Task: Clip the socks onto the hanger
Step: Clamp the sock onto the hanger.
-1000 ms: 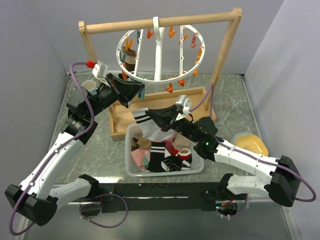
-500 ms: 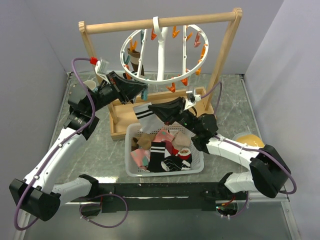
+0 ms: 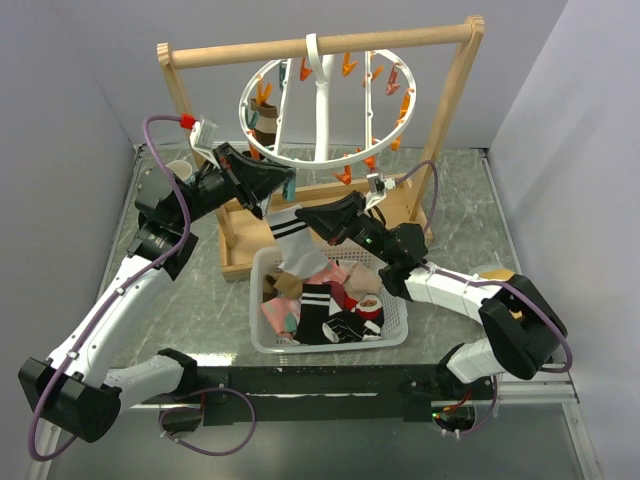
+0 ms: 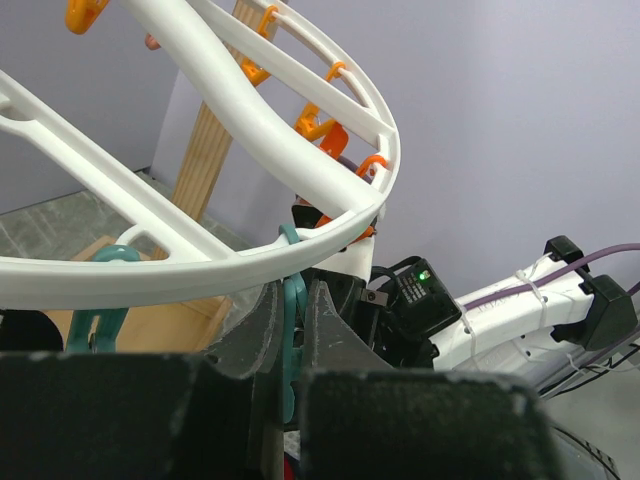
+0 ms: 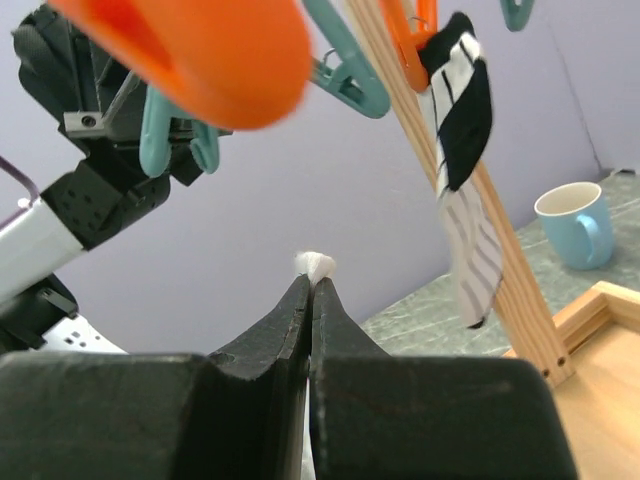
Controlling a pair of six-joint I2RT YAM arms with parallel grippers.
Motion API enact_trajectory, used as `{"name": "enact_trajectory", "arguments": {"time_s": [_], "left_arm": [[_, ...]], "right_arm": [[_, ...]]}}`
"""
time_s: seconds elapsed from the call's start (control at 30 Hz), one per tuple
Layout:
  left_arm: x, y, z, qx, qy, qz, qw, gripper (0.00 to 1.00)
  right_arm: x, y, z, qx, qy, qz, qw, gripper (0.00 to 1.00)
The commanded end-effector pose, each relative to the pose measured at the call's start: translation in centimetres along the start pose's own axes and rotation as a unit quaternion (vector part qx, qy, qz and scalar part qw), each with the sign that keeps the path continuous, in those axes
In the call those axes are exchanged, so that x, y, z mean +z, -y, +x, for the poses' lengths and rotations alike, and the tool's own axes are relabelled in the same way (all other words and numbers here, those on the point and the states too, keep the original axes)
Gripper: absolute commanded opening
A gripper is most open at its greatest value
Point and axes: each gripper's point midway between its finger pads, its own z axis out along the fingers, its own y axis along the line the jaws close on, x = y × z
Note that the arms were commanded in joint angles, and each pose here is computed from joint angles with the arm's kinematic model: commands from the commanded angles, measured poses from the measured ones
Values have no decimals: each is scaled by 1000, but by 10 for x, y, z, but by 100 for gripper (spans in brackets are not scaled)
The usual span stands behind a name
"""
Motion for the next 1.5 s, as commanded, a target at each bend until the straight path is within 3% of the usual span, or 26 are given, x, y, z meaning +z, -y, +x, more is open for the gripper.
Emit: {"name": "enact_trajectory", "arguments": {"time_s": [0.0, 1.47], "left_arm": [[-11, 34, 14, 20, -44, 74, 996, 1], [-9, 28, 10, 13, -23, 58, 998, 1]], "right_arm": [[-5, -73, -71, -63, 131, -137, 980, 0], [-17, -118, -119, -83, 176, -186, 963, 0]]}}
